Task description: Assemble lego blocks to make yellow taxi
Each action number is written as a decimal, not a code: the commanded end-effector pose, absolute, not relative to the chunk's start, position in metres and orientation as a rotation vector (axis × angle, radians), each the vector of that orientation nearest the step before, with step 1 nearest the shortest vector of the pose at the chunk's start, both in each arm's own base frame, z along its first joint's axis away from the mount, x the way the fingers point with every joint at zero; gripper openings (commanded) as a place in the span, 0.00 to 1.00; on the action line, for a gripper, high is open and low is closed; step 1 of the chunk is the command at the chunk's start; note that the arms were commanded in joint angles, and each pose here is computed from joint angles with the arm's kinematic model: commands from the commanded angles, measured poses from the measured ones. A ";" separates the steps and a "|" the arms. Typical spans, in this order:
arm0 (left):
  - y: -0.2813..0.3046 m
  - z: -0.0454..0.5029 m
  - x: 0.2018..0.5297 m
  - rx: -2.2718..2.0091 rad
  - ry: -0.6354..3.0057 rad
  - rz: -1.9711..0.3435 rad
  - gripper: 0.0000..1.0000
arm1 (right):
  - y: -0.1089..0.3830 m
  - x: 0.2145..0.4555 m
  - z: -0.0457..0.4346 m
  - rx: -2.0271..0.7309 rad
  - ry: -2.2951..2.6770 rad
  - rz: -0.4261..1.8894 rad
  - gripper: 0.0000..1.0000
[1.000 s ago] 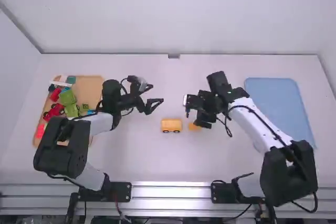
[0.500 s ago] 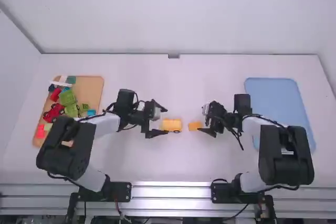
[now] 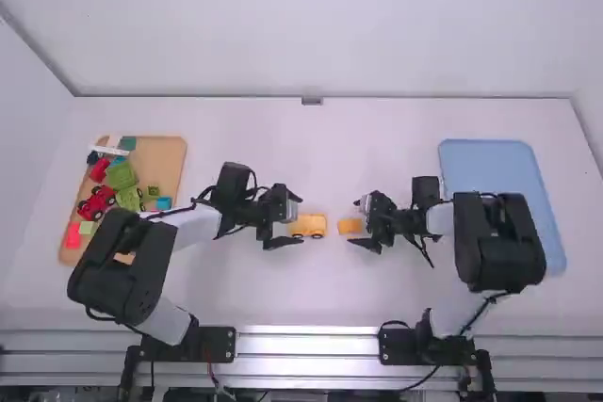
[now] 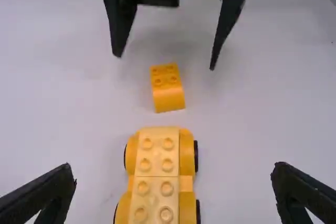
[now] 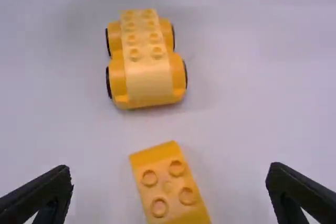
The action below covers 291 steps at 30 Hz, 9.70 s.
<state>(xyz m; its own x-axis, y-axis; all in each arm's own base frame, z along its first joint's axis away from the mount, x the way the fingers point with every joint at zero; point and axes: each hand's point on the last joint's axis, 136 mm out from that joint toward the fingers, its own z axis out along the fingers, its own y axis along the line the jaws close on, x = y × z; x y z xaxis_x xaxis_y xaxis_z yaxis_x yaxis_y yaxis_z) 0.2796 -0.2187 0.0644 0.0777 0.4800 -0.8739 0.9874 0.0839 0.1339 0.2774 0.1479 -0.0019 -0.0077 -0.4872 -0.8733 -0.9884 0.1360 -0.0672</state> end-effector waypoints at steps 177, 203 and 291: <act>-0.228 -0.016 0.304 1.481 1.613 -0.778 0.32 | 0.259 0.278 0.010 -1.566 1.532 1.027 0.00; -0.229 -0.015 0.306 1.481 1.612 -0.777 0.28 | 0.256 0.254 -0.013 -1.682 1.607 1.017 0.00; -0.228 -0.014 0.324 1.448 1.688 -0.747 0.19 | 0.243 0.277 -0.065 -1.719 1.882 0.690 0.00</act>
<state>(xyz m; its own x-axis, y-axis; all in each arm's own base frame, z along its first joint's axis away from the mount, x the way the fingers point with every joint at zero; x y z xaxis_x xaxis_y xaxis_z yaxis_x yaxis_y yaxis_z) 0.3213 -0.2193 -0.0160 -0.0437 0.5398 -0.8407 0.9808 0.1833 0.0667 0.2966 0.2683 0.0056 0.0587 -0.5127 -0.8566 -0.9981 -0.0440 -0.0420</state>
